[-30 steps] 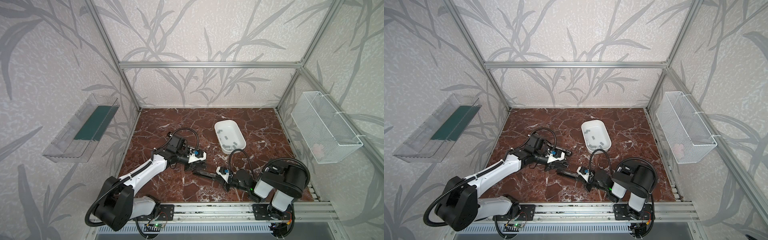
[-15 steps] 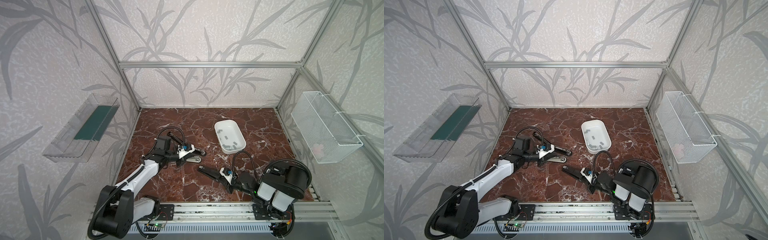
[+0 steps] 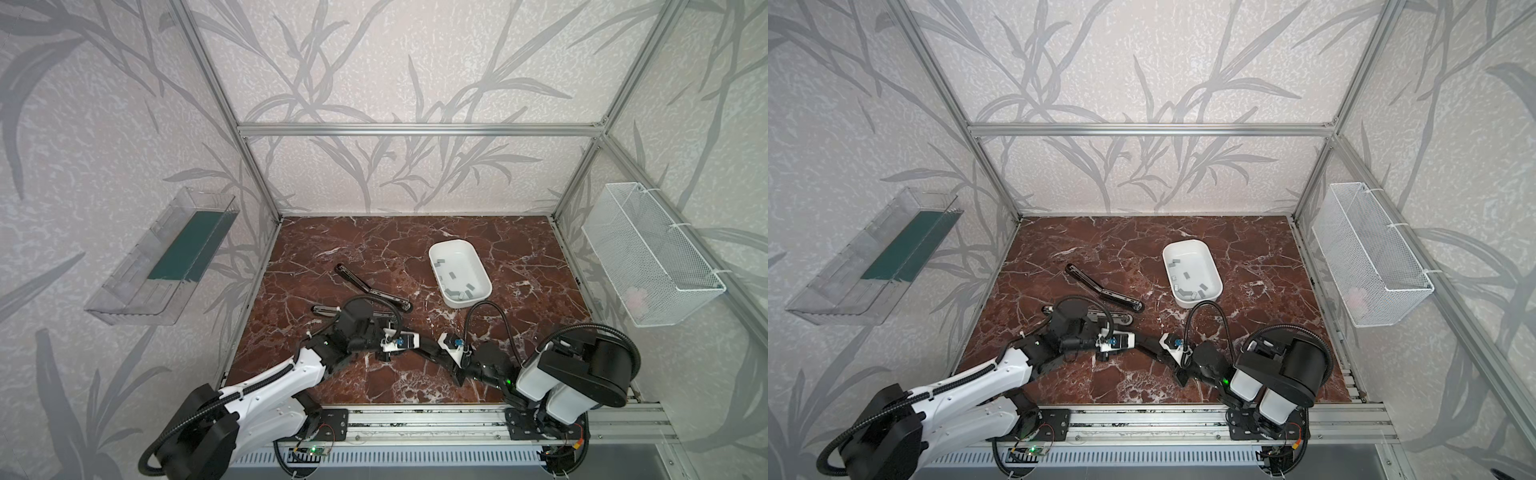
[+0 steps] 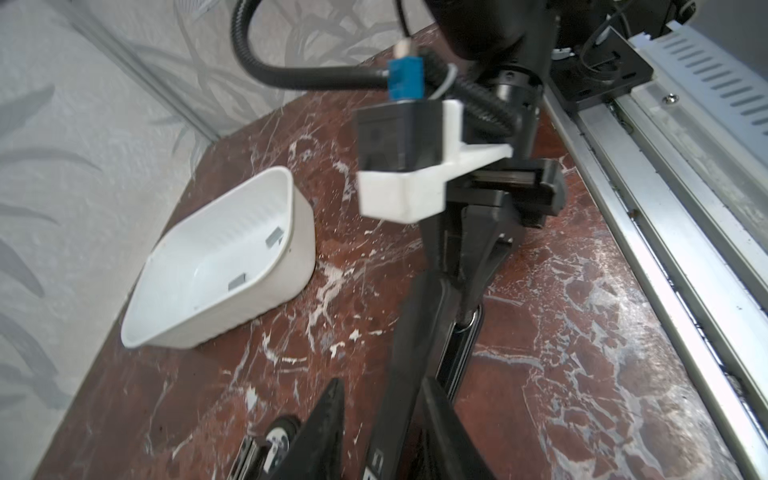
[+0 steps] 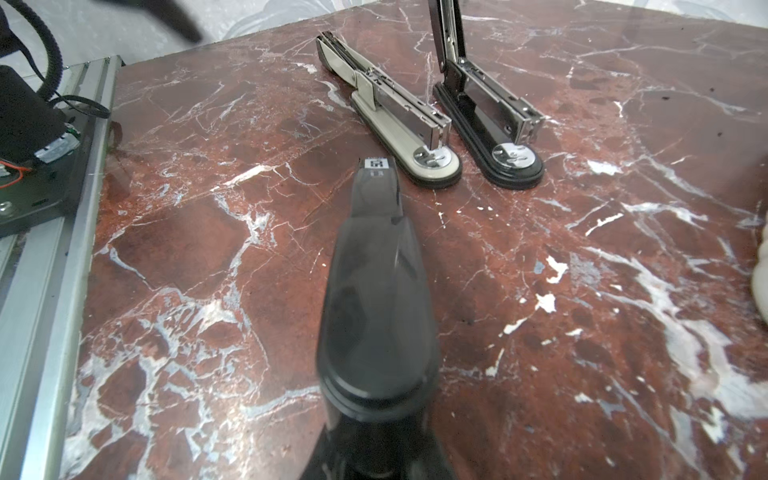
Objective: Load the staples into the stapler
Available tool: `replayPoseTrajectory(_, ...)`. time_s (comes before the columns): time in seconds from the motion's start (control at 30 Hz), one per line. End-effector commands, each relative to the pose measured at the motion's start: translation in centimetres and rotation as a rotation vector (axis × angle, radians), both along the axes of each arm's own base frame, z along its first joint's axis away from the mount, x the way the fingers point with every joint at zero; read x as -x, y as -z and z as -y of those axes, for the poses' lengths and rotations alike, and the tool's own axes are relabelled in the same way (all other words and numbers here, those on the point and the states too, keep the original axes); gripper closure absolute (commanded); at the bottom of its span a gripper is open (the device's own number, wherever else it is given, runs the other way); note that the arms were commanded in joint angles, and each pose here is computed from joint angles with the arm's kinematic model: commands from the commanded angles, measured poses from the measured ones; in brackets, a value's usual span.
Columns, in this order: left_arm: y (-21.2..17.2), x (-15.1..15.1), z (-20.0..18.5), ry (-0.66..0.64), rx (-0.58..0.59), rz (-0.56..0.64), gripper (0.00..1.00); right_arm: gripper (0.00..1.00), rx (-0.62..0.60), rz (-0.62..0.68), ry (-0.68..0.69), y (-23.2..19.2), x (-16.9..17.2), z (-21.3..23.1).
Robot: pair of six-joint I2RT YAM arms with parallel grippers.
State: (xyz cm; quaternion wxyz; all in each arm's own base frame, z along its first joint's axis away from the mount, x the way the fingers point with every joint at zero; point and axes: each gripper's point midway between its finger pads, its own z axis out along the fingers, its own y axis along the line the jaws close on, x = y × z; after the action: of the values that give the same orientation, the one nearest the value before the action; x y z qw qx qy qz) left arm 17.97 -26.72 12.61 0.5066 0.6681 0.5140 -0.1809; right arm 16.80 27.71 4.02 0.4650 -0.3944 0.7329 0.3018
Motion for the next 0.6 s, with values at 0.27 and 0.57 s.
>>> replayPoseTrajectory(0.27, 0.8, -1.5, 2.6, -0.202, -0.075, 0.301, 0.6, 1.0, -0.004, 0.035, 0.01, -2.9, 0.0, -1.5)
replayPoseTrajectory(0.57, 1.3, -2.0, 3.5, -0.262, -0.029, 0.349, 0.54, 1.0, -0.016, 0.017, 0.017, -2.9, -0.2, -2.0)
